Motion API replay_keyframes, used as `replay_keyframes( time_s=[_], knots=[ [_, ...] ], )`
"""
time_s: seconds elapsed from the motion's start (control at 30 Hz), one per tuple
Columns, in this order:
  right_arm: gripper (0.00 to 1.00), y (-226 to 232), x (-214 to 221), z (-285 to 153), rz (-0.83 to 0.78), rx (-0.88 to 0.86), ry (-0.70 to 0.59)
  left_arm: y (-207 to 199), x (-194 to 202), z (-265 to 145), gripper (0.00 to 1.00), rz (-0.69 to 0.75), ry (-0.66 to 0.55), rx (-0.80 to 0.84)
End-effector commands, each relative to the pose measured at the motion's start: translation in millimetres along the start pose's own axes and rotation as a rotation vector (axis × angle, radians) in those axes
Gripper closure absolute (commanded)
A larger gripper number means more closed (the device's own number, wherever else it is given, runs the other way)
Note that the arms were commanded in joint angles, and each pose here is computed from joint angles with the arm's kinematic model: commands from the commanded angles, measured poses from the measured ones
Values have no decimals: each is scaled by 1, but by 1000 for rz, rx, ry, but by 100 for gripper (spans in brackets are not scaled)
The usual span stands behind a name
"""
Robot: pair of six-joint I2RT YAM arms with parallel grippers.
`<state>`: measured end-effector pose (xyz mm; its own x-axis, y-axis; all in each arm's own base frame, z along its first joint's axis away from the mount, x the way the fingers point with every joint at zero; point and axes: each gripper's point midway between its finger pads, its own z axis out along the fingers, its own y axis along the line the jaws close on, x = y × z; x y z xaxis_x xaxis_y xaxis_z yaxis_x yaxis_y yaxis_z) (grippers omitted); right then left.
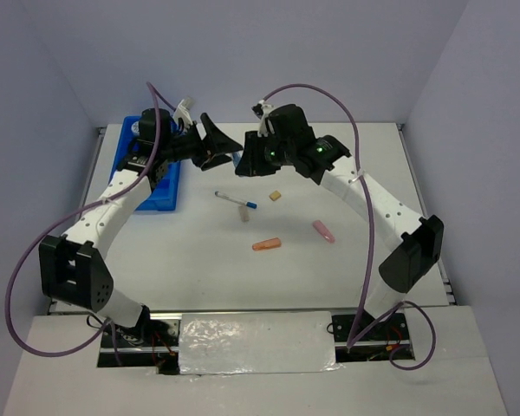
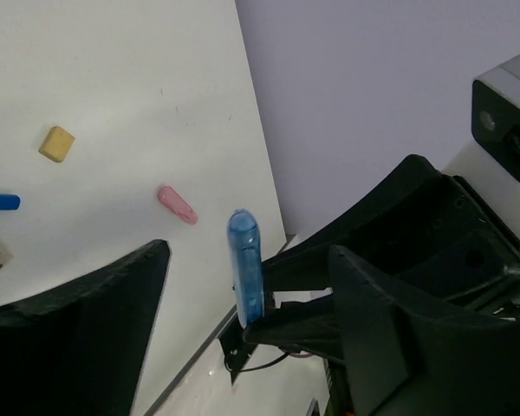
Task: Sort the stationery into containers
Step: Place the pen in the storage box.
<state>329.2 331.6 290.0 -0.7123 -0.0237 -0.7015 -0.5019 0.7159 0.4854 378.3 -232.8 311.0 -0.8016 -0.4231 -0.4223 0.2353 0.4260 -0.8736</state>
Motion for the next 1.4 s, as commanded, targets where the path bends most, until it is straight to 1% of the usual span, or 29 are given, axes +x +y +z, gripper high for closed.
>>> replay_keyframes(
  time_s=[0.0, 0.07, 0.1, 0.17, 0.2, 0.23, 0.3, 0.37, 0.4, 0.43, 0.47, 0.5, 0.53, 0.57, 0.6, 0.63, 0.67, 0.7, 0.77, 0.8, 0.83, 0.87, 0.97, 1.0, 1.03, 1.07, 1.17, 1.3, 1.37],
  knots=[
    [71, 15, -10, -4, -53, -13, -11, -23, -12, 2, 17, 40, -30, 51],
    [71, 20, -14, -3, -58, -22, -18, -22, -12, 3, 26, 40, -28, 49],
    [70, 23, -17, -3, -58, -30, -22, -23, -12, 4, 41, 41, -28, 55],
    [69, 22, -17, -1, -54, -31, -22, -23, -13, 4, 58, 41, -29, 57],
    [68, 25, -20, -1, -49, -40, -27, -24, -13, 4, 73, 44, -27, 60],
    [68, 26, -20, 2, -48, -44, -25, -22, -13, 4, 84, 40, -21, 53],
    [62, 30, -25, 2, -46, -62, -36, -19, -16, 6, 100, 58, -22, 41],
    [33, 30, -25, 4, -28, -84, -36, -12, -24, 6, 100, 60, -38, 5],
    [8, 17, -30, 4, 2, -55, -50, -1, -33, 5, 100, 72, -74, -40],
    [0, 8, -34, -1, 34, -32, -68, 11, -41, 4, 100, 62, -98, -82],
    [0, -5, -36, -5, 93, -3, -76, 34, -59, -7, 100, 27, -142, -155],
    [0, -24, -28, -6, 137, 37, -62, 53, -71, -14, 100, 3, -179, -215],
    [0, -44, -40, -26, 175, 79, -114, 84, -89, -19, 100, -31, -241, -309],
    [0, -64, -28, -29, 207, 128, -102, 111, -112, -39, 100, -70, -307, -388],
    [0, -74, -29, -38, 212, 145, -119, 127, -125, -45, 100, -77, -348, -437],
    [0, -82, -36, -60, 214, 159, -163, 162, -154, -62, 100, -107, -428, -520],
    [0, -94, -23, -64, 204, 186, -137, 175, -168, -66, 100, -102, -459, -543],
    [0, -95, -23, -78, 190, 194, -153, 202, -176, -63, 100, -129, -467, -584],
    [0, -112, -8, -88, 170, 242, -116, 214, -213, -74, 94, -113, -560, -588],
    [0, -114, -5, -96, 163, 251, -118, 223, -223, -77, 94, -128, -588, -597],
    [0, -116, 0, -99, 157, 259, -111, 242, -235, -80, 95, -150, -611, -602],
    [0, -123, 10, -100, 155, 270, -85, 250, -243, -80, 96, -175, -634, -597],
    [0, -127, 21, -109, 153, 275, -69, 279, -268, -79, 96, -190, -676, -610],
    [0, -128, 23, -110, 154, 272, -65, 290, -264, -76, 94, -199, -667, -626],
    [0, -129, 25, -110, 147, 271, -59, 284, -277, -76, 91, -170, -682, -605],
    [0, -129, 27, -111, 151, 267, -52, 287, -280, -76, 86, -158, -683, -619],
    [0, -129, 26, -114, 143, 260, -45, 303, -283, -75, 79, -163, -688, -641],
    [0, -134, 26, -116, 149, 264, -31, 317, -276, -80, 77, -173, -695, -676],
    [0, -139, 26, -114, 157, 273, -21, 330, -265, -84, 76, -191, -687, -703]
  ],
)
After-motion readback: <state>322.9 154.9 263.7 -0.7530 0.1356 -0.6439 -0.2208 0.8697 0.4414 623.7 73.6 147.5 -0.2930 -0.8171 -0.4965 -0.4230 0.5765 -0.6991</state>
